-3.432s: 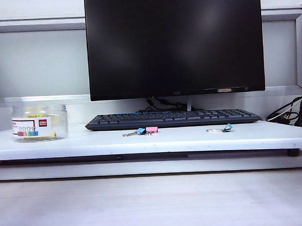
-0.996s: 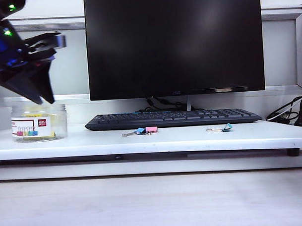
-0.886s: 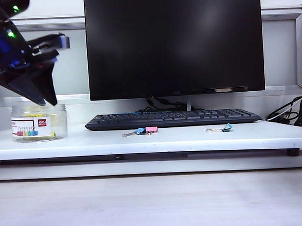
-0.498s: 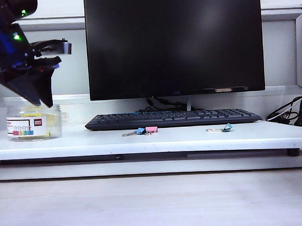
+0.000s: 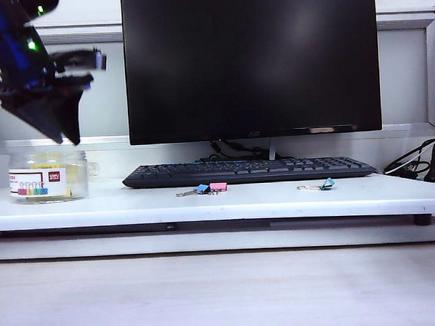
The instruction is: Take the clips out of the round transparent plastic box and place them on the table.
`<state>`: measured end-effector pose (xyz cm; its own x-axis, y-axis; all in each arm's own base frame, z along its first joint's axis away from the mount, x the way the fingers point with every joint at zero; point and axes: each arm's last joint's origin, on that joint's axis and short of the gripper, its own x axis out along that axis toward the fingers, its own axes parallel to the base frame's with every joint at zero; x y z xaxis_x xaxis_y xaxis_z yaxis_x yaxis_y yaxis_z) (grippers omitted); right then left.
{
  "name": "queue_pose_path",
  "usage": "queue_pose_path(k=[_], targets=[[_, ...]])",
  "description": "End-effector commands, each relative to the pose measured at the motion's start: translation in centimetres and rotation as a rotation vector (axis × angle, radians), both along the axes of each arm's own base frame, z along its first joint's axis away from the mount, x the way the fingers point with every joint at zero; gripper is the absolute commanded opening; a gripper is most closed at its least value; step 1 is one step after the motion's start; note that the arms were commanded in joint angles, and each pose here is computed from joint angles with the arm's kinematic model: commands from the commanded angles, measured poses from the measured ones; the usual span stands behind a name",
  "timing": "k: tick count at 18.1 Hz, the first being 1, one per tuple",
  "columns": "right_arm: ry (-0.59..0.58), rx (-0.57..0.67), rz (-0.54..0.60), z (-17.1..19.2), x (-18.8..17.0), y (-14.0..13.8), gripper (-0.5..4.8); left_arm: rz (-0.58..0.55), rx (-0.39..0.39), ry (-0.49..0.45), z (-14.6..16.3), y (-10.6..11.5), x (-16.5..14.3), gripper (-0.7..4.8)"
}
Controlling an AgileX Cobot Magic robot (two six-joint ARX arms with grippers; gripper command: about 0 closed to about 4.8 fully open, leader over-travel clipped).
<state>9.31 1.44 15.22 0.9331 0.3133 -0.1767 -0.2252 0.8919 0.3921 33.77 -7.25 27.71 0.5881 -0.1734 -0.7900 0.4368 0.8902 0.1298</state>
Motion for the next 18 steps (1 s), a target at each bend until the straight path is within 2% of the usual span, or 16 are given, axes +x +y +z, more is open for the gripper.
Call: queue_pose_path(k=[1, 9, 14, 18], targets=[[0.002, 0.002, 0.007, 0.0, 0.0, 0.0, 1.08, 0.035, 0.056, 0.013, -0.3, 0.2, 0.3, 1.83], [0.002, 0.002, 0.007, 0.0, 0.0, 0.0, 1.08, 0.060, 0.086, 0.084, -1.8, 0.5, 1.0, 1.83], [0.005, 0.002, 0.007, 0.0, 0.0, 0.0, 1.08, 0.074, 0.139, 0.183, -2.0, 0.3, 2.7, 1.83], [0.005, 0.001, 0.006, 0.0, 0.0, 0.0, 1.08, 0.073, 0.133, 0.163, -0.5, 0.0, 3.9, 1.83]])
